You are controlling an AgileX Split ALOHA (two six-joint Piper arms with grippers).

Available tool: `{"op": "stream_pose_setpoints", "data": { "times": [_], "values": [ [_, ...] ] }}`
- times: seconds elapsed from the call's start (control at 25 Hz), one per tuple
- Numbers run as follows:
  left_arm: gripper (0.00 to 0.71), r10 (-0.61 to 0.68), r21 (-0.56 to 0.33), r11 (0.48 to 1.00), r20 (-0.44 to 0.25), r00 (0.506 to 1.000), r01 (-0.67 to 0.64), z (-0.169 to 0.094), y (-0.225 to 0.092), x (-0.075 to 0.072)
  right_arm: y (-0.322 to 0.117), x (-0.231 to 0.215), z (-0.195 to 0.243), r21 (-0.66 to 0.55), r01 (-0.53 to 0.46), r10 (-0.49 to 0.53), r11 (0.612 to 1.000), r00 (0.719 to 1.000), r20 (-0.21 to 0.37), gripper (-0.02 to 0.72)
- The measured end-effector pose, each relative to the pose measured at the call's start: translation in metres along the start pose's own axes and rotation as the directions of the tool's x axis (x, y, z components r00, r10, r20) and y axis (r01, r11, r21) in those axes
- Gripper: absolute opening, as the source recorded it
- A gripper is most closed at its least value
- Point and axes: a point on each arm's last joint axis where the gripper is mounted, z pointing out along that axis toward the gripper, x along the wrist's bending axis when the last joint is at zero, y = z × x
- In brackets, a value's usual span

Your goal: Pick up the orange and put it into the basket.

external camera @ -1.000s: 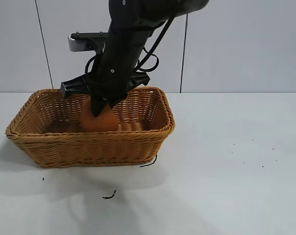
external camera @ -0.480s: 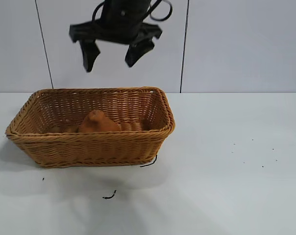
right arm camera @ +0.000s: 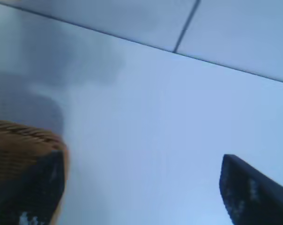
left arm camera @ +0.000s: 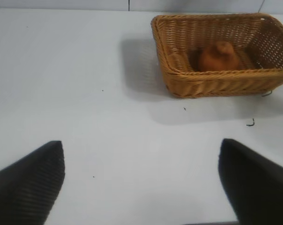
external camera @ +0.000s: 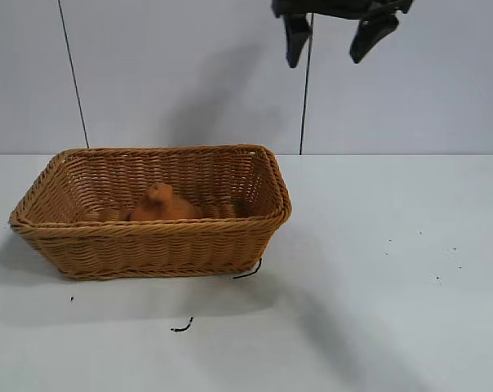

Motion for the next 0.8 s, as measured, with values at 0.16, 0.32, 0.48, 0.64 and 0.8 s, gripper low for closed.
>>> {"op": "stream_pose_setpoints", "data": {
  "times": [0.16,0.32,0.48,0.64,0.8],
  "values": [
    [0.639,0.0,0.0,1.0,0.0,1.0,0.0,0.0,0.0,0.0,0.0,-0.052,0.001,0.024,-0.092,0.09,0.995,0.994,0.056,0.645],
    [0.639,0.0,0.0,1.0,0.0,1.0,0.0,0.0,0.0,0.0,-0.002,-0.085,0.001,0.022,-0.165,0.163,0.986,0.984,0.071,0.645],
    [0.639,0.0,0.0,1.0,0.0,1.0,0.0,0.0,0.0,0.0,-0.002,-0.09,0.001,0.027,-0.188,0.186,0.982,0.981,0.055,0.645],
    [0.639,0.0,0.0,1.0,0.0,1.0,0.0,0.0,0.0,0.0,-0.012,-0.087,-0.007,0.06,-0.187,0.184,0.981,0.982,0.047,0.643],
    [0.639,0.0,0.0,1.0,0.0,1.0,0.0,0.0,0.0,0.0,-0.039,-0.084,-0.027,0.134,-0.168,0.163,0.977,0.985,0.053,0.643]
  ]
}}
